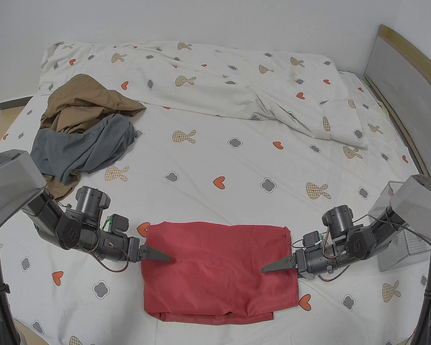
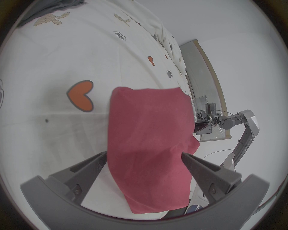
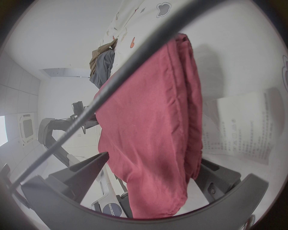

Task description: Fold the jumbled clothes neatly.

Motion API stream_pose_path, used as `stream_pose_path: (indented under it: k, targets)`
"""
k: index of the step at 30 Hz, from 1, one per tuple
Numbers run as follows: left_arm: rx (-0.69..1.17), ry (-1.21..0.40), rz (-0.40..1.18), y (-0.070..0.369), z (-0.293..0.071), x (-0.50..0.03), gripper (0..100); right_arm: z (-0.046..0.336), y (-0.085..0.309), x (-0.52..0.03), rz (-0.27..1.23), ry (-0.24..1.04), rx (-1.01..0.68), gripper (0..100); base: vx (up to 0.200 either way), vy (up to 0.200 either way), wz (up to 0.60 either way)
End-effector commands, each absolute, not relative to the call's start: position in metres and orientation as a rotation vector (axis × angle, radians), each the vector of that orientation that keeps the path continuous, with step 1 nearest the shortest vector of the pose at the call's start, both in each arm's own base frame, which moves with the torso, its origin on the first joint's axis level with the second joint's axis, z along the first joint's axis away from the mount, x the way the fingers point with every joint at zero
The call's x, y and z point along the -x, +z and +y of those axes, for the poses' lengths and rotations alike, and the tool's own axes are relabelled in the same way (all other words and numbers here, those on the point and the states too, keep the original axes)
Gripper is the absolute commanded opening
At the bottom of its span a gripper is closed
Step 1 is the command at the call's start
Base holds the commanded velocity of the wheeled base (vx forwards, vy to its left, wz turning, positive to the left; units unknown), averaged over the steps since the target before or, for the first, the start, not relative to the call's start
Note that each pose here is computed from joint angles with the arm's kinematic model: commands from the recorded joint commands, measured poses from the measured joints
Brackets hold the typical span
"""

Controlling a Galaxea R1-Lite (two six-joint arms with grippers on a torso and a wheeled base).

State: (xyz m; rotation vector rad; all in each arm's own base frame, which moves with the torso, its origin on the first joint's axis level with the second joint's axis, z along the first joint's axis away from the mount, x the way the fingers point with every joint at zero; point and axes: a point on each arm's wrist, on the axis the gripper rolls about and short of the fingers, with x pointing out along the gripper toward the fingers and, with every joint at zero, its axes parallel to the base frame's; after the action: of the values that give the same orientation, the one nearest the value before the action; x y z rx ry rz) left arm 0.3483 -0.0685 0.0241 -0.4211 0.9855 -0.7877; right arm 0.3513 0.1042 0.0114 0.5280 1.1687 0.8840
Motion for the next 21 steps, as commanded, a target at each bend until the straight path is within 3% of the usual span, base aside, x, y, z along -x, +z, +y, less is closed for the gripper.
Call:
stream_pose_path:
  k: [1, 12, 21]
  targets:
    - [0.413, -0.804, 0.991, 0.025, -0.075, -0.345, 100, 0.113, 0.012, -0.35, 1.174, 0.909, -0.517, 100, 0.0, 0.0, 0.0]
    - [0.415, -0.841, 1.01, 0.016, -0.084, -0.344, 100, 0.119, 0.016, -0.35, 1.167, 0.934, -0.512, 100, 0.0, 0.0, 0.0]
    - [0.447, -0.908, 1.025, 0.0, -0.092, -0.357, 100, 0.148, 0.021, -0.353, 1.171, 0.984, -0.495, 100, 0.0, 0.0, 0.0]
